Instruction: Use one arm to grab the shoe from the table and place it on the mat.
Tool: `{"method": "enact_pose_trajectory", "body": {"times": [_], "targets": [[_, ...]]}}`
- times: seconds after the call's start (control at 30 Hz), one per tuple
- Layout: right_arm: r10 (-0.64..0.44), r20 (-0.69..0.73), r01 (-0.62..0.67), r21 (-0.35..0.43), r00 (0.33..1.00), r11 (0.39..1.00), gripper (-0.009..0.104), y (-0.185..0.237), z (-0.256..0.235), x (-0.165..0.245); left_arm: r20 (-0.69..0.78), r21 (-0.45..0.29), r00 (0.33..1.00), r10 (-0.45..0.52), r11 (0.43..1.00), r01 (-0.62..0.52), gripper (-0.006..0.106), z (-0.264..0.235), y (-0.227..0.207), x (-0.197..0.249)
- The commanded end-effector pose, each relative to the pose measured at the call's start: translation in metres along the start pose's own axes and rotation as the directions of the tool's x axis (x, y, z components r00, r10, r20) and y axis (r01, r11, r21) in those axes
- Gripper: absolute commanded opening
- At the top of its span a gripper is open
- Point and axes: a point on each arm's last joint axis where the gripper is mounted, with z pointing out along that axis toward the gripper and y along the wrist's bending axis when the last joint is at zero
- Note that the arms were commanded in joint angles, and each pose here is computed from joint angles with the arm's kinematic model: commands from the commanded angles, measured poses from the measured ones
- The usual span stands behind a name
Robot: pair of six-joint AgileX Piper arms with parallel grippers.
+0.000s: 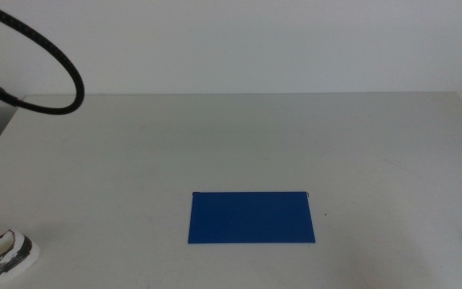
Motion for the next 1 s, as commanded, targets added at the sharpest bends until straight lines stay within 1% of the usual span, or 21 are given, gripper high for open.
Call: {"method": "enact_pose_trajectory", "body": {"times": [0.0, 0.13, 0.23, 0.3, 0.43, 0.5, 0.6, 0.77, 0.97], "targets": [[-0.022, 0.109, 0.020, 0.013, 0.994, 1.000, 0.066, -0.001, -0.003, -0.011, -0.007, 0.070, 1.000, 0.023, 0.997, -0.023, 0.093, -0.002, 0.003, 0.003], [-0.022, 0.109, 0.020, 0.013, 0.994, 1.000, 0.066, -0.001, -0.003, -0.011, -0.052, 0.086, 0.998, 0.038, 0.996, -0.033, 0.093, 0.012, 0.017, 0.006], [-0.022, 0.109, 0.020, 0.013, 0.994, 1.000, 0.066, -0.001, -0.003, -0.011, -0.098, 0.090, 0.993, 0.070, 0.994, -0.061, 0.093, 0.022, 0.023, 0.005], [-0.022, 0.109, 0.020, 0.013, 0.994, 1.000, 0.066, -0.001, -0.003, -0.011, -0.120, 0.110, 0.987, 0.109, 0.989, -0.096, 0.093, 0.030, 0.024, 0.005], [-0.022, 0.109, 0.020, 0.013, 0.994, 1.000, 0.066, -0.001, -0.003, -0.011, -0.218, 0.142, 0.966, 0.138, 0.984, -0.108, 0.093, 0.053, 0.028, 0.012], [-0.022, 0.109, 0.020, 0.013, 0.994, 1.000, 0.066, -0.001, -0.003, -0.011, -0.254, 0.160, 0.958, 0.131, 0.983, -0.092, 0.093, 0.063, 0.031, 0.016], [-0.022, 0.109, 0.020, 0.013, 0.994, 1.000, 0.066, -0.001, -0.003, -0.011, -0.278, 0.208, 0.954, 0.112, 0.977, -0.054, 0.093, 0.077, 0.036, 0.023], [-0.022, 0.109, 0.020, 0.013, 0.994, 1.000, 0.066, -0.001, -0.003, -0.011, -0.322, 0.295, 0.938, 0.125, 0.955, -0.026, 0.093, 0.106, 0.043, 0.027], [-0.022, 0.109, 0.020, 0.013, 0.994, 1.000, 0.066, -0.001, -0.003, -0.011, -0.353, 0.326, 0.926, 0.134, 0.945, -0.013, 0.093, 0.135, 0.049, 0.027]]}}
